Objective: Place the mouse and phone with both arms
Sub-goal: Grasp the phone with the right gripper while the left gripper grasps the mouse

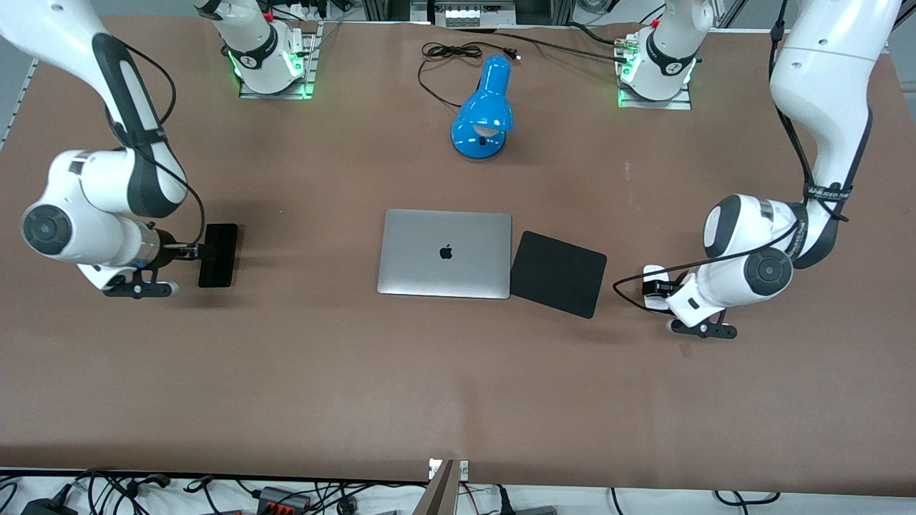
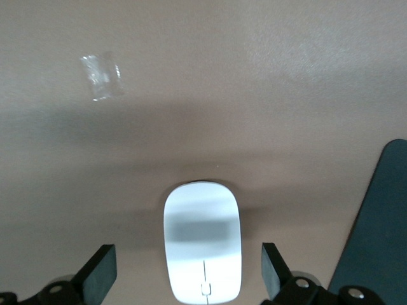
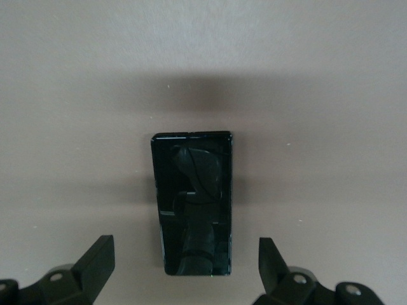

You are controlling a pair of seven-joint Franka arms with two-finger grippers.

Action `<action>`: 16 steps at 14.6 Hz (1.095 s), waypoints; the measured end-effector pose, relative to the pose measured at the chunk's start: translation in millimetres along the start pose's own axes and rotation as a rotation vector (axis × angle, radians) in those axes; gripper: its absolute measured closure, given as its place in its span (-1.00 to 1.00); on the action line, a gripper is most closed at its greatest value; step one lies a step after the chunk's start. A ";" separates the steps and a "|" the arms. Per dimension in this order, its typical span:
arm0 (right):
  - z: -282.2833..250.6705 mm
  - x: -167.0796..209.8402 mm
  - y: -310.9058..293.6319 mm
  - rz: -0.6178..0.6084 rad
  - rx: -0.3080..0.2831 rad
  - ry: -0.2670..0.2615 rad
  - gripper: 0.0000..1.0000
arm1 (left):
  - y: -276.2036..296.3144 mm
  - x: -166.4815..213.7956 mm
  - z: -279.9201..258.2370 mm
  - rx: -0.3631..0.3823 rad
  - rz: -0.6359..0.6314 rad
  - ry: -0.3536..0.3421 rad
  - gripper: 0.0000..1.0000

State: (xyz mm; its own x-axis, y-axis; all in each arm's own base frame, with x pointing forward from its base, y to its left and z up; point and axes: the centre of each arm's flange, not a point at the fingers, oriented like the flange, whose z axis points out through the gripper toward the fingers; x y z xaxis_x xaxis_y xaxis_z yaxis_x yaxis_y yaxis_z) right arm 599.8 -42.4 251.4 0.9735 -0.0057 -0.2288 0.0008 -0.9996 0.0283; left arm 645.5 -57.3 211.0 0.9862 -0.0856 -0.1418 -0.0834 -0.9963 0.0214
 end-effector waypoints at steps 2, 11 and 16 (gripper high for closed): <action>18.4 2.8 -0.7 -0.001 0.002 -0.020 -1.00 | 1.6 -0.8 11.1 -0.007 0.002 0.014 -1.00; 70.7 -3.6 8.1 0.085 0.014 -0.025 -1.00 | 7.2 -15.1 38.7 -0.017 0.012 0.021 -1.00; 75.1 -3.3 2.6 0.097 0.016 -0.027 -1.00 | 7.3 -15.2 39.0 -0.018 0.012 0.022 -0.59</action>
State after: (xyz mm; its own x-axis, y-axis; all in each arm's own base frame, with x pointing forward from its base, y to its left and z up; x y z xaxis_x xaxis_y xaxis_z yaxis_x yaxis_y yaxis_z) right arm 579.4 -47.1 179.1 0.9623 -0.1035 -0.2517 -0.0975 -0.9946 0.0363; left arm 624.3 -63.6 174.7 0.9881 -0.0967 -0.1192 -0.0925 -0.9949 0.0405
